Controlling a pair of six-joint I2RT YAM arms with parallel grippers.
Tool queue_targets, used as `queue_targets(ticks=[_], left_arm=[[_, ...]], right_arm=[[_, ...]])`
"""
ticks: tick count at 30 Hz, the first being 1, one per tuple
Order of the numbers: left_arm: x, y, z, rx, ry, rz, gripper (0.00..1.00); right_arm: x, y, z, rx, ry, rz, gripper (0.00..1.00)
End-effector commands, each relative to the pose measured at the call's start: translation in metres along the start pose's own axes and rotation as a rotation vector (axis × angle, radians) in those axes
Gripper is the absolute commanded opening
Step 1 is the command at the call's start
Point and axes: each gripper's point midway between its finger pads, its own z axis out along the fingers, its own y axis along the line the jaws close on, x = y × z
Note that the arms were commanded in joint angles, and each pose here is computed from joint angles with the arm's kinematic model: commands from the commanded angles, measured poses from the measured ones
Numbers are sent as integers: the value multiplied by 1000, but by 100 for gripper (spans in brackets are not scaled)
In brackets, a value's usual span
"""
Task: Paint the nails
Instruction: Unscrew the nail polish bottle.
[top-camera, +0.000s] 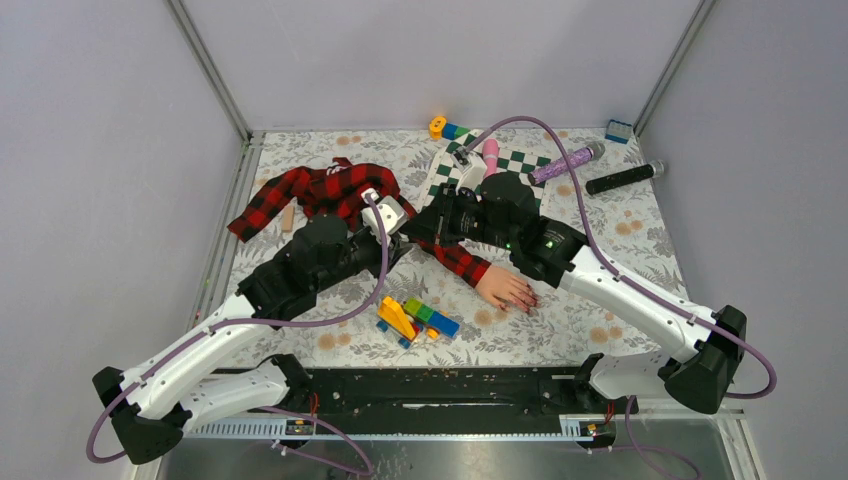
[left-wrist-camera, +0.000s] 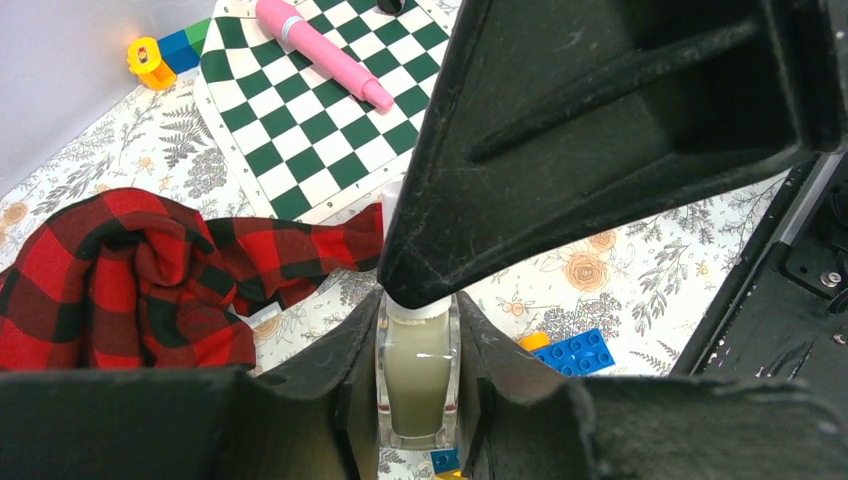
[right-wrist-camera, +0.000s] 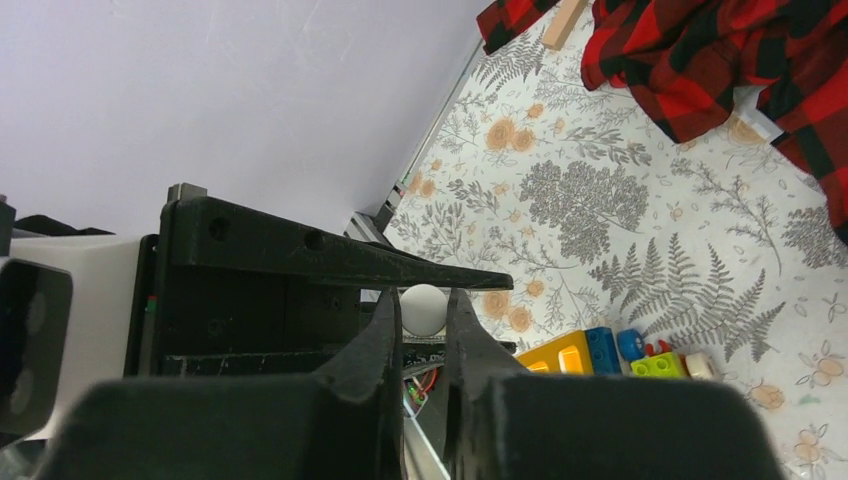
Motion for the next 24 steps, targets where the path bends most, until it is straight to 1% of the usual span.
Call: queue_targets(ticks=[1, 4, 7, 10, 13, 15, 24], left_arm=[[-12, 2, 1, -8, -44, 20, 0], [-12, -5, 1, 33, -45, 24, 0], [-16, -20, -1, 121, -62, 29, 0], [-20, -36, -6, 222, -82, 35, 0], [-26, -53, -13, 340, -109, 31, 0], [-30, -64, -19, 420, -125, 23, 0], [-44, -103, -49, 737, -177, -4, 0]], right_arm=[[-13, 17, -4, -38, -54, -47, 0], [-16, 16, -10, -41, -76, -100, 0], [-21, 16, -19, -44, -103, -159, 0], [-29, 21, -29, -99, -113, -210, 0], [-36, 35, -40, -214, -111, -243, 0], [-36, 50, -50, -299, -103, -292, 0], [-23, 96, -98, -558, -77, -591, 0]])
